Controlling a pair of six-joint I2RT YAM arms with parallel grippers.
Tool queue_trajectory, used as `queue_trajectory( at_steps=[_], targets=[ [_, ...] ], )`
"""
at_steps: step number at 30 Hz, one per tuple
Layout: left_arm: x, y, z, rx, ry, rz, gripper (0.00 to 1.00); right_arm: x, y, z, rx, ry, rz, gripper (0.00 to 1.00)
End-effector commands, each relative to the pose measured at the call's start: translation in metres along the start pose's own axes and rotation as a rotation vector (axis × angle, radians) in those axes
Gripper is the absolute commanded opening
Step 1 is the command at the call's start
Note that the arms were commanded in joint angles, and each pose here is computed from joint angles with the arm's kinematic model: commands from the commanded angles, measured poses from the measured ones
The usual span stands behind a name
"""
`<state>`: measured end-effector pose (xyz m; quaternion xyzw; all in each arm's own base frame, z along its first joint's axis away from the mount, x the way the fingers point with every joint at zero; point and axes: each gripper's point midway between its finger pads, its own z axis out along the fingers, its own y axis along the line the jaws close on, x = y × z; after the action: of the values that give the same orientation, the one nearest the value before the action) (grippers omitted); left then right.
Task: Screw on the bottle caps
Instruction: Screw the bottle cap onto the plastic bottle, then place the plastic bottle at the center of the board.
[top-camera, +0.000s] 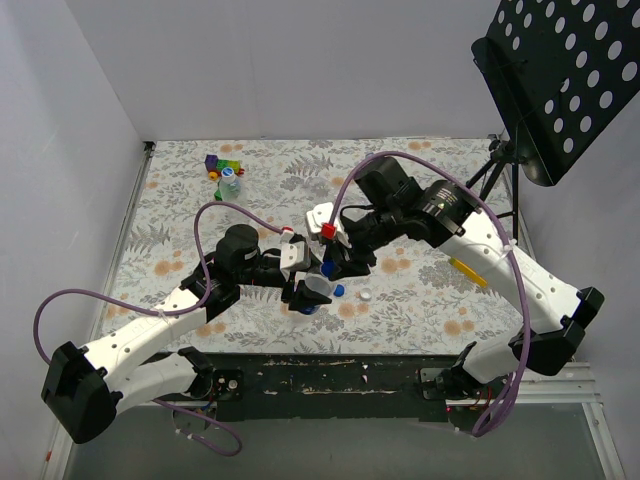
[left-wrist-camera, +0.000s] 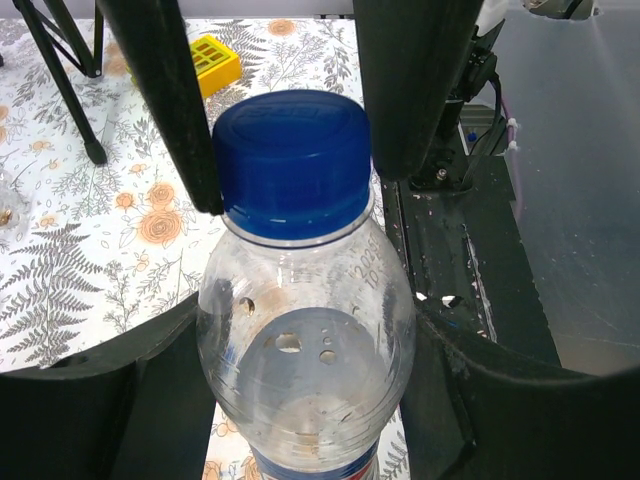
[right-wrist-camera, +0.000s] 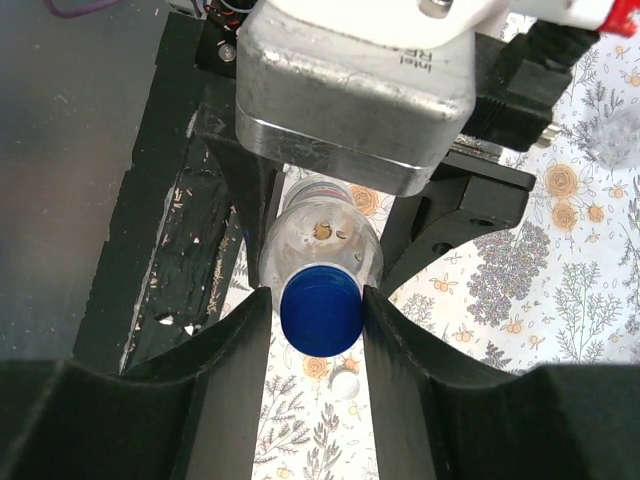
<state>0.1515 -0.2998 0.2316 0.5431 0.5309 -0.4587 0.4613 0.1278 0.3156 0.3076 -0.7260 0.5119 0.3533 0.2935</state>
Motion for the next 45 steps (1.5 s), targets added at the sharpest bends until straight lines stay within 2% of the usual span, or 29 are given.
queue_trajectory(
  at_steps=[1, 4, 9, 14, 19, 27, 31, 32, 34, 38, 40, 45],
  targets=[
    [-0.033, 0.008, -0.004, -0.033, -0.071, 0.073, 0.00, -0.004, 0.011, -0.002, -0.036, -0.004, 0.019, 0.45],
    [-0.032, 0.007, -0.004, -0.033, -0.070, 0.071, 0.00, -0.006, 0.010, -0.003, -0.026, -0.006, 0.020, 0.38],
    [-0.033, 0.011, -0.005, -0.053, -0.070, 0.079, 0.00, -0.007, 0.010, -0.004, -0.013, -0.012, 0.039, 0.18],
    [-0.030, 0.030, -0.009, -0.169, -0.061, 0.111, 0.00, -0.008, 0.002, -0.002, 0.052, -0.027, 0.114, 0.01],
    [-0.027, 0.056, -0.019, -0.348, -0.041, 0.159, 0.00, -0.004, -0.023, -0.002, 0.217, -0.028, 0.278, 0.01],
    [-0.028, 0.078, -0.039, -0.646, -0.023, 0.268, 0.00, -0.012, -0.057, -0.004, 0.427, -0.118, 0.601, 0.01],
    [-0.026, 0.091, -0.053, -0.778, -0.015, 0.263, 0.00, -0.013, -0.067, -0.007, 0.503, -0.141, 0.678, 0.01],
    [-0.025, 0.094, -0.055, -0.796, -0.013, 0.256, 0.00, -0.020, -0.067, -0.013, 0.512, -0.173, 0.667, 0.02],
    [-0.023, 0.097, -0.056, -0.820, -0.013, 0.233, 0.00, -0.034, -0.071, -0.027, 0.556, -0.254, 0.632, 0.25],
    [-0.020, 0.111, -0.068, -0.921, -0.073, 0.151, 0.00, -0.043, -0.079, -0.069, 0.745, -0.370, 0.566, 0.55],
    [-0.019, 0.124, -0.083, -0.984, -0.122, 0.098, 0.00, -0.038, -0.082, -0.090, 0.850, -0.410, 0.543, 0.62],
    [-0.012, 0.164, -0.141, -1.183, -0.246, -0.010, 0.00, -0.004, -0.076, -0.106, 0.988, -0.427, 0.530, 0.73]
  ],
)
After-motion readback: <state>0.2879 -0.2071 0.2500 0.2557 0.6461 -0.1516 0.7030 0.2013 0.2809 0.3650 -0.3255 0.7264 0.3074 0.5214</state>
